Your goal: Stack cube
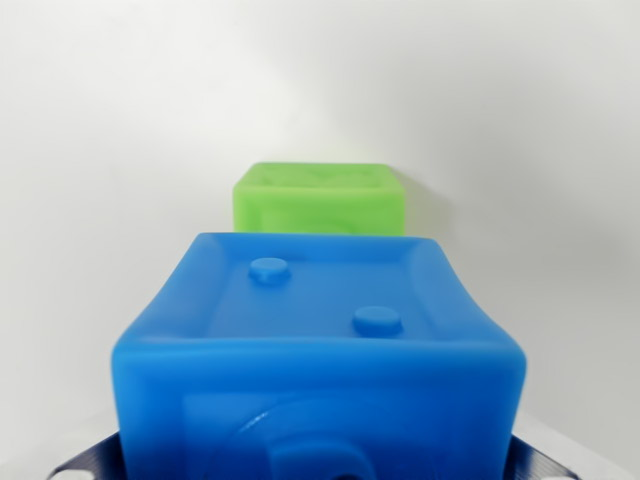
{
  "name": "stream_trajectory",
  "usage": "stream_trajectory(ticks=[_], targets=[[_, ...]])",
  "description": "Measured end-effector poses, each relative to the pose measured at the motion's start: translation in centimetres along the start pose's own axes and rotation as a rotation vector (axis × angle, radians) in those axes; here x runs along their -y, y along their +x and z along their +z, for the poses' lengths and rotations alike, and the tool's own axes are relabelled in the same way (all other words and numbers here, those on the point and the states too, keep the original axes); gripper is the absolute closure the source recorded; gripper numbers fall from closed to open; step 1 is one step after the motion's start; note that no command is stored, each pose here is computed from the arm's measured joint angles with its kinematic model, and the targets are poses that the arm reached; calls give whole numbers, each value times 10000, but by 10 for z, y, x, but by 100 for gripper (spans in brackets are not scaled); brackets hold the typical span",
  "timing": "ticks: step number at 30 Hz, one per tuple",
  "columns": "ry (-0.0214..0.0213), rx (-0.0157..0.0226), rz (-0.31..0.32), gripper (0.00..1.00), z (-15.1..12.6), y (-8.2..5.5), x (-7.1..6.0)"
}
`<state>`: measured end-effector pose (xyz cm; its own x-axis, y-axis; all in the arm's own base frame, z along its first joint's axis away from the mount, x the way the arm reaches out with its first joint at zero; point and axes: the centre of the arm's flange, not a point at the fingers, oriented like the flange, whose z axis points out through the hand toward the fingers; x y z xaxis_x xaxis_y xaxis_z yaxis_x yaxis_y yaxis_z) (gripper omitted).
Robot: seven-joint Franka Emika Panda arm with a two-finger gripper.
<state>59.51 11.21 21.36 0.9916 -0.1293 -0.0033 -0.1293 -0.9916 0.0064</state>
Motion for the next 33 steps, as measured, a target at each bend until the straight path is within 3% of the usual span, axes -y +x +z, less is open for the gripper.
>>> stream_trajectory(ticks=[16, 32, 33], targets=[[-2, 13, 0, 100, 31, -1, 0], [4, -7, 1, 100, 43, -1, 0], [5, -7, 2, 0, 43, -1, 0]])
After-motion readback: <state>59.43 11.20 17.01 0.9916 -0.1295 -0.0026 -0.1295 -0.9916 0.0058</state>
